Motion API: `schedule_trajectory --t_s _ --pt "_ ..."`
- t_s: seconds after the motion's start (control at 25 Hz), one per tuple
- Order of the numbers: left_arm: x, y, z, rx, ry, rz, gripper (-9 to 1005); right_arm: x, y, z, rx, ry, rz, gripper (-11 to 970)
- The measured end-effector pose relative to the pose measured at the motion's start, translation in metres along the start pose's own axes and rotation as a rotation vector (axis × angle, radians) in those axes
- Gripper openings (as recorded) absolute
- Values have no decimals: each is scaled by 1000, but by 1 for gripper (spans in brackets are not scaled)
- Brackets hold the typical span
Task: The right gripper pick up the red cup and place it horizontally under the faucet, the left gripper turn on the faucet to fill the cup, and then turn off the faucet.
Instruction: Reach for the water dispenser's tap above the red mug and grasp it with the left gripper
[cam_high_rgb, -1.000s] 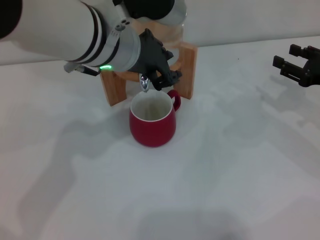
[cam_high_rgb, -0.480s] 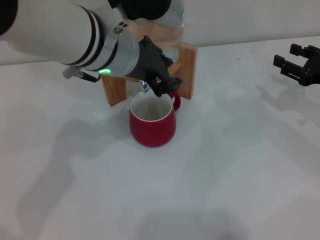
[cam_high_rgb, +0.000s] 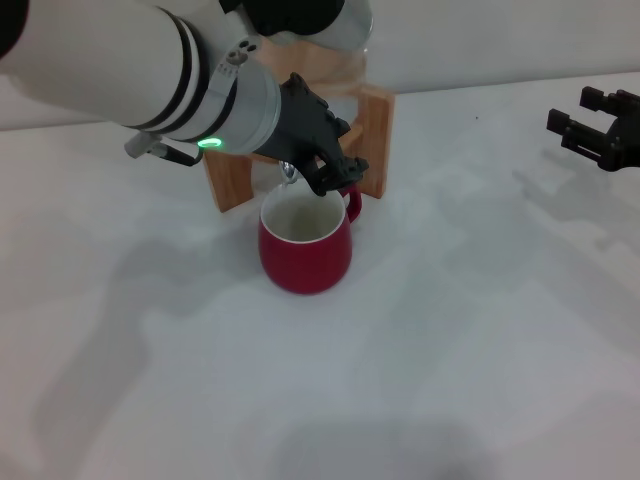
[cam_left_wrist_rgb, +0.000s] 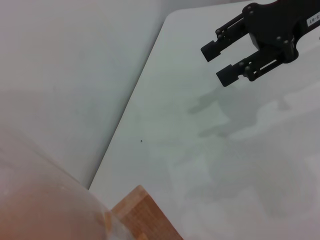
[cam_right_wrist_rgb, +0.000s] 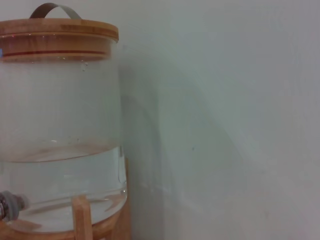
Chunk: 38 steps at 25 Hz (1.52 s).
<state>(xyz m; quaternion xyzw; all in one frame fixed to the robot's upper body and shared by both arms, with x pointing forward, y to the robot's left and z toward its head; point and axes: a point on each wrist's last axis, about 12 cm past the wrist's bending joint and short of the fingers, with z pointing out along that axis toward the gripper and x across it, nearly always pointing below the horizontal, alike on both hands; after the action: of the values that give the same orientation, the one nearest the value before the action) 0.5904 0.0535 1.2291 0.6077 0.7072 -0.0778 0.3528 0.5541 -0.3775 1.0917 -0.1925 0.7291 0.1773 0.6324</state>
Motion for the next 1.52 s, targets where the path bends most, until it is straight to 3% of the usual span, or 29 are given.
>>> schedule_trajectory --t_s 0.4,1.2,1.52 --pt "2 6 2 -41 4 -8 399 0 0 0 -1 0 0 590" --pt "3 -2 0 8 56 -41 399 1 -1 0 11 9 -1 590" --pt "1 4 -1 -50 38 -25 399 1 -1 1 12 10 -1 590"
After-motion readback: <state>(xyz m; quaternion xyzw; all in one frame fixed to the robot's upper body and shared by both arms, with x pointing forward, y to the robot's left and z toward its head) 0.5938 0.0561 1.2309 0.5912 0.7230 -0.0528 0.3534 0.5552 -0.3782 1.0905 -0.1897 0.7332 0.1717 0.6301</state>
